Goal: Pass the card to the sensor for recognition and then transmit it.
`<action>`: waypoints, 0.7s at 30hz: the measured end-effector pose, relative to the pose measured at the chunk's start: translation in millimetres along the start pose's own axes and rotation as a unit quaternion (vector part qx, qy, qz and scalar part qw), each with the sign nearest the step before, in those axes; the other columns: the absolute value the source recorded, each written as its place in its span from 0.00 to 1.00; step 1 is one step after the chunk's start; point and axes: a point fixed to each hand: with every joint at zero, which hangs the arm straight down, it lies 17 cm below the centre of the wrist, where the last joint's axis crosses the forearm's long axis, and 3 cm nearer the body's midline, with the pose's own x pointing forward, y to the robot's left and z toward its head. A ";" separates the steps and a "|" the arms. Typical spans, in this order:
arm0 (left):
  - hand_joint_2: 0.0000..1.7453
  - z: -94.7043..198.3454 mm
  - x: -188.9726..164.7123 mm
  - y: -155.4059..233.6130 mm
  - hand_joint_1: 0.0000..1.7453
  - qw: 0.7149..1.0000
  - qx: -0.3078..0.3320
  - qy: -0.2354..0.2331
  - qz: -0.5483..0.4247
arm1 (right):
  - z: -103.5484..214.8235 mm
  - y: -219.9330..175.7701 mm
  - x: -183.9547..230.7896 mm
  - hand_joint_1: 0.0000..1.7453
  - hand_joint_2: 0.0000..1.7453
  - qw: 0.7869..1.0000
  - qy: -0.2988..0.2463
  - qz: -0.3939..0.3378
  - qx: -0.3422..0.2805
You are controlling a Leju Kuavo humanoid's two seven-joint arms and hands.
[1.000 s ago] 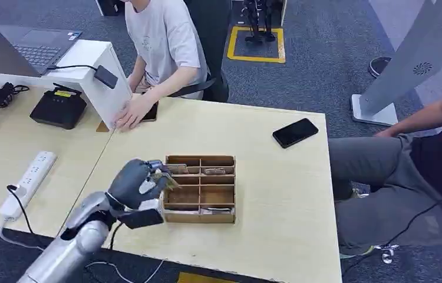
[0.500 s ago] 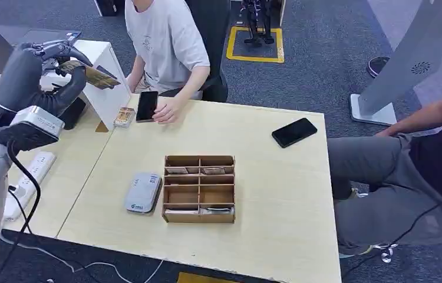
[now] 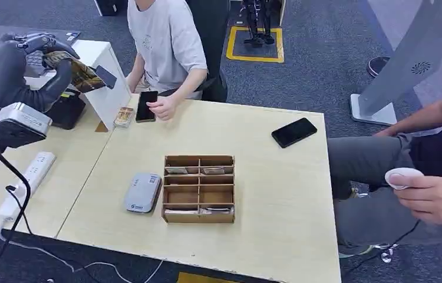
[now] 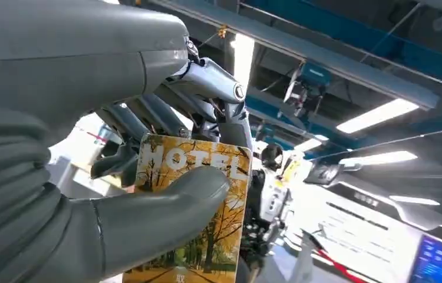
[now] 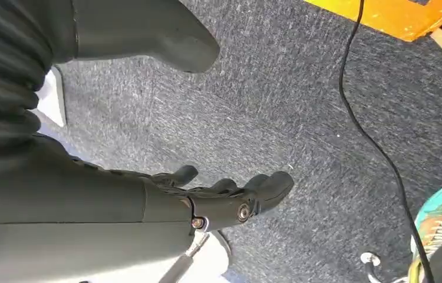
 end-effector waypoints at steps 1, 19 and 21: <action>1.00 2.2 -3.0 -0.6 0.94 1.000 0.001 0.004 -0.017 | 0.0 0.0 0.0 0.00 1.00 1.000 0.000 0.000 0.000; 1.00 132.3 -135.5 -122.4 0.97 0.925 -0.057 0.232 -0.294 | 1.0 2.7 -0.6 0.00 1.00 1.000 -0.001 0.011 0.002; 1.00 135.8 -137.0 -127.8 0.98 0.925 -0.062 0.238 -0.290 | 1.7 4.1 -2.0 0.00 1.00 1.000 0.000 0.012 0.003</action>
